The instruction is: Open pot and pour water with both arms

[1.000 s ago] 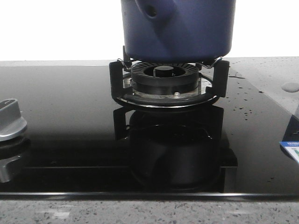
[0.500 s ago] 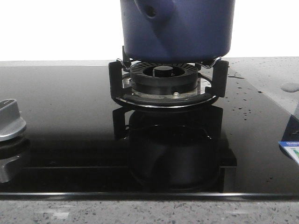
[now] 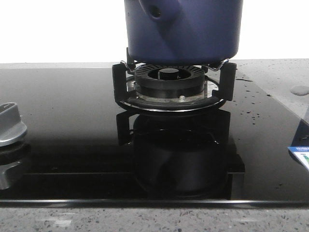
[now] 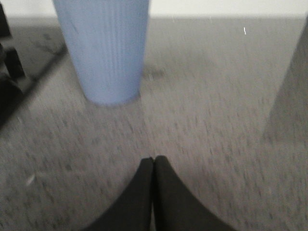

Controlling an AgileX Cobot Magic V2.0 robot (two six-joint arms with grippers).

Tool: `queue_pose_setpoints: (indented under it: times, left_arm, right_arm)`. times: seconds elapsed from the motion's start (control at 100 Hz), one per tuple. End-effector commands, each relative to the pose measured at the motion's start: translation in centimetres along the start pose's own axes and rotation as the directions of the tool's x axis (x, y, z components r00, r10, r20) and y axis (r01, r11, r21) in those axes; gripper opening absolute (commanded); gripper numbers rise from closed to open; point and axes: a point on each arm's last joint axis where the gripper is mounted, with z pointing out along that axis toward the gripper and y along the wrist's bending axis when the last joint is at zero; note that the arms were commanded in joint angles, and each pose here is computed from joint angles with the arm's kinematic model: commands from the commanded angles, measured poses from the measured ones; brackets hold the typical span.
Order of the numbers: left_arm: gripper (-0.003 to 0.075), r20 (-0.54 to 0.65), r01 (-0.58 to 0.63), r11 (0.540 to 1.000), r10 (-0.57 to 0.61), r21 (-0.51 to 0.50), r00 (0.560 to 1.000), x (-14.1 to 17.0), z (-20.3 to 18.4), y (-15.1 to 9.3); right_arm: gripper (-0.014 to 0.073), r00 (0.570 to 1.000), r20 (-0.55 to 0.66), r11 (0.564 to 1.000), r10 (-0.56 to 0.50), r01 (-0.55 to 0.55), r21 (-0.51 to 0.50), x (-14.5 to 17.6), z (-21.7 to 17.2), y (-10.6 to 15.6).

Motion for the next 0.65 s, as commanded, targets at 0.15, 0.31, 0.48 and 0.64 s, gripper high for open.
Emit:
queue_pose_setpoints:
  times: [0.15, 0.31, 0.48, 0.64]
  left_arm:
    - [-0.0020, 0.030, 0.022, 1.000, -0.022, -0.001, 0.999, 0.91, 0.24, -0.01]
    - [-0.0020, 0.030, 0.022, 1.000, -0.022, -0.001, 0.999, 0.91, 0.24, -0.01]
    - [-0.0020, 0.030, 0.022, 1.000, -0.022, -0.001, 0.999, 0.91, 0.24, -0.01]
    - [-0.0020, 0.030, 0.022, 1.000, -0.022, -0.001, 0.999, 0.91, 0.24, -0.01]
  right_arm:
    - [-0.0071, 1.000, -0.002, 1.000, -0.001, 0.001, 0.012, 0.86, 0.07, -0.05]
    - [-0.0071, 1.000, -0.002, 1.000, -0.001, 0.001, 0.012, 0.86, 0.07, -0.05]
    - [-0.0071, 1.000, -0.002, 1.000, -0.001, 0.001, 0.012, 0.86, 0.07, -0.05]
    - [-0.0071, 1.000, -0.002, 1.000, -0.001, 0.001, 0.012, 0.86, 0.07, -0.05]
